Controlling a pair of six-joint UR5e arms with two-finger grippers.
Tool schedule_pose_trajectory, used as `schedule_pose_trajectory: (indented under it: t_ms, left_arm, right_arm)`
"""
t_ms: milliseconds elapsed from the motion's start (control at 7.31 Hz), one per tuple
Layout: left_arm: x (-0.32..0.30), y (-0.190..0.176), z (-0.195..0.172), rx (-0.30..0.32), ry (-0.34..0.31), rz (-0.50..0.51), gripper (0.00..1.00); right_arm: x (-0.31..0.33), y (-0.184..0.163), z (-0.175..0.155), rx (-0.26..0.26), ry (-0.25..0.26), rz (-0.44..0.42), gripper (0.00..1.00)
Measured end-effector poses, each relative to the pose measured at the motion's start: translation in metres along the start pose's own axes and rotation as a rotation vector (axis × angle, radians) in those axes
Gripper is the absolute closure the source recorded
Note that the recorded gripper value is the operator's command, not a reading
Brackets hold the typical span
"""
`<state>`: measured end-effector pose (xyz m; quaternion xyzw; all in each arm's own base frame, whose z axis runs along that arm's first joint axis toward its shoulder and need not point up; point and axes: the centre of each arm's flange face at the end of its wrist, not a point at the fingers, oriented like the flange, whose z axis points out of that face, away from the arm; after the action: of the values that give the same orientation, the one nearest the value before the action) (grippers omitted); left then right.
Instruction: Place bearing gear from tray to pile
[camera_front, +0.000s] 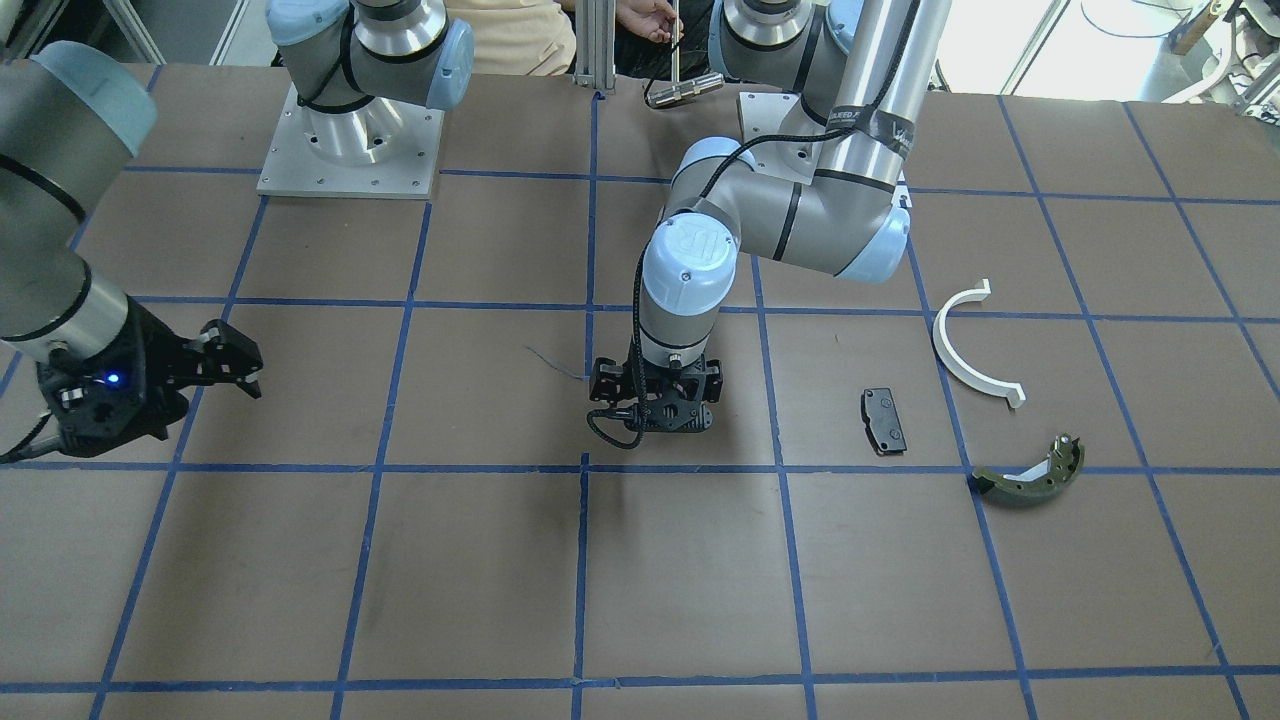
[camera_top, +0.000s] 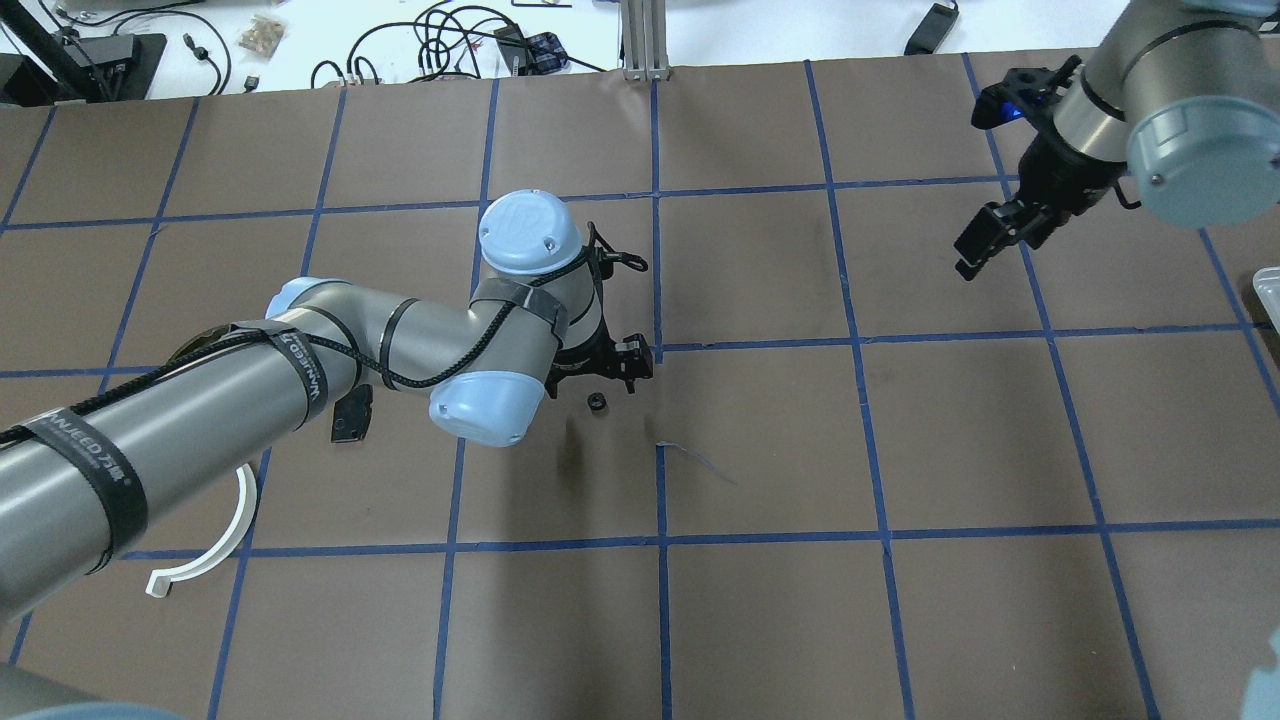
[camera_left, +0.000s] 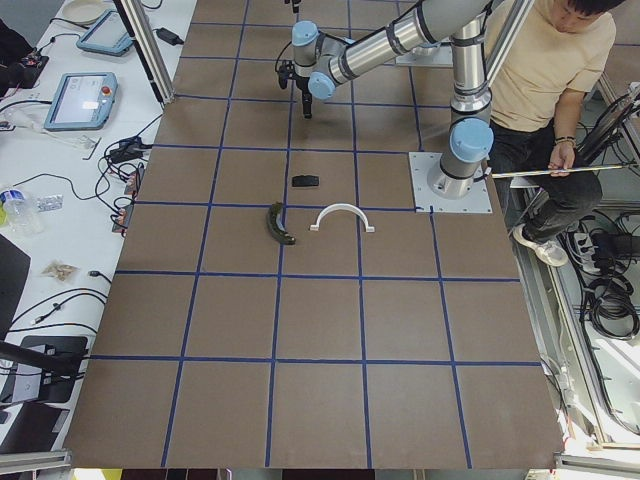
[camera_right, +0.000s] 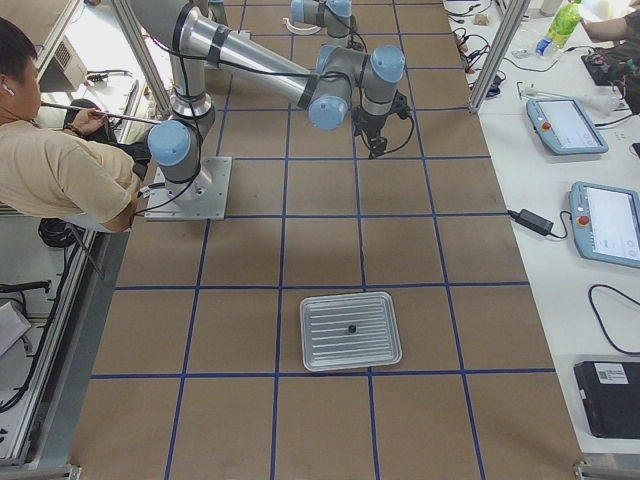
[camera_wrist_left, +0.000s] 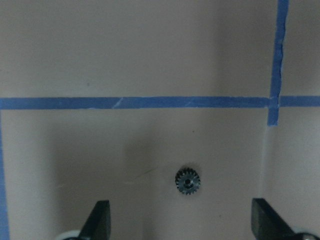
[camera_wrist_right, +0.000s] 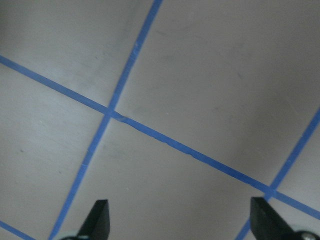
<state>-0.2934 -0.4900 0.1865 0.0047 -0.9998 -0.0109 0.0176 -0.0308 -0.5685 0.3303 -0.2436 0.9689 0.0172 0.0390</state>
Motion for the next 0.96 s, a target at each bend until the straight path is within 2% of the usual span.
schedule_pose_trajectory:
  t_ms: [137,410,547,684,821,958]
  left_arm:
    - [0.003,0.001,0.007,-0.004,-0.012,0.004,0.03]
    - [0.005,0.000,0.017,-0.008,-0.019,0.003,0.23]
    - [0.005,0.000,0.021,-0.011,-0.021,0.003,0.46]
    - [0.005,0.000,0.023,-0.012,-0.021,0.005,0.78]
    - [0.005,0.000,0.024,-0.011,-0.021,0.006,1.00]
    - [0.005,-0.001,0.024,-0.008,-0.020,0.006,1.00]
  right_arm:
    - [0.037,0.026,-0.003,-0.014,0.015,-0.043,0.00]
    - [0.116,0.091,-0.007,-0.013,0.024,-0.122,0.00]
    - [0.149,0.127,-0.009,-0.009,0.027,-0.144,0.00]
    - [0.176,0.161,-0.010,-0.004,0.028,-0.163,0.00]
    - [0.200,0.192,-0.008,0.000,0.026,-0.177,0.00]
    - [0.223,0.219,-0.001,0.004,0.037,-0.190,0.00]
